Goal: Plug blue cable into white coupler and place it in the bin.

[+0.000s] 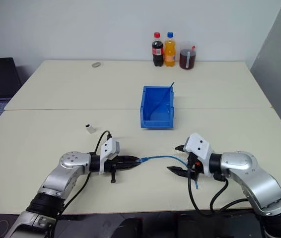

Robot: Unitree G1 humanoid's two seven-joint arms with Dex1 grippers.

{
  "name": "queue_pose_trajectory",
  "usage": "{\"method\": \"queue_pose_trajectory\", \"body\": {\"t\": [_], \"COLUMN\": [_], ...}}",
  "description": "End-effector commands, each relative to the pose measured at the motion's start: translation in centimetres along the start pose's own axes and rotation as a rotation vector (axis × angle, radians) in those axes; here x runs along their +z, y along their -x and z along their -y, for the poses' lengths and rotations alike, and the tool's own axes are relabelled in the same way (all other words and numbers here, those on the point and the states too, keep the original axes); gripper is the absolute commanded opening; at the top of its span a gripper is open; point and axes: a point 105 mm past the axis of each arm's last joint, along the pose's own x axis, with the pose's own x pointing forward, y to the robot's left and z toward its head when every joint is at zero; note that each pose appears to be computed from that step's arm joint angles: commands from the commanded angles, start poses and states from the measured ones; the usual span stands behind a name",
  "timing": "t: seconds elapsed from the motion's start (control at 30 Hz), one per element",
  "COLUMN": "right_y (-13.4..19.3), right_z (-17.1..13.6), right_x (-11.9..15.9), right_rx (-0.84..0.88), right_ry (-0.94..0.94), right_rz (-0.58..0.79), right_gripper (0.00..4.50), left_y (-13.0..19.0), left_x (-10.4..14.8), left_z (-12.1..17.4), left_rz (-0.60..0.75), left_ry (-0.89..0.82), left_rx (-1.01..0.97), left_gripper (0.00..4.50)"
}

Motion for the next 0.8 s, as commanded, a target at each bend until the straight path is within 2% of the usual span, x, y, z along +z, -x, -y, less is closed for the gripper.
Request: {"method": "queue_pose_trajectory", "body": {"t": [0.03, 0.2, 0.47, 0.57, 0.8], "right_y": [0.5, 0.6, -0.1, -0.5, -1.6], "right_z": [0.1, -1.2, -2.8, -2.7, -0.8], "right_x": [1.4, 1.3, 1.0, 0.9, 2.5], "right_rx": [-0.021, 0.044, 0.094, 0.073, -0.029], "right_ry": [0.027, -0.105, -0.286, -0.313, -0.360], "right_rz": [0.058, 0.106, 0.170, 0.191, 0.362], "right_gripper": [3.79, 3.79, 3.79, 3.79, 3.79], "left_y": [-0.2, 0.3, 0.8, 1.2, 1.4], "left_x": [-0.2, 1.5, 6.2, 7.1, 8.1], "left_z": [0.7, 0.9, 1.3, 1.4, 1.9], "left_rz": [0.015, 0.103, 0.343, 0.387, 0.424], "left_ry": [0.029, 0.094, 0.310, 0.366, 0.436], "left_rx": [-0.016, -0.013, -0.034, -0.050, -0.093], "left_gripper": [0.23, 0.23, 0.23, 0.23, 0.23]}}
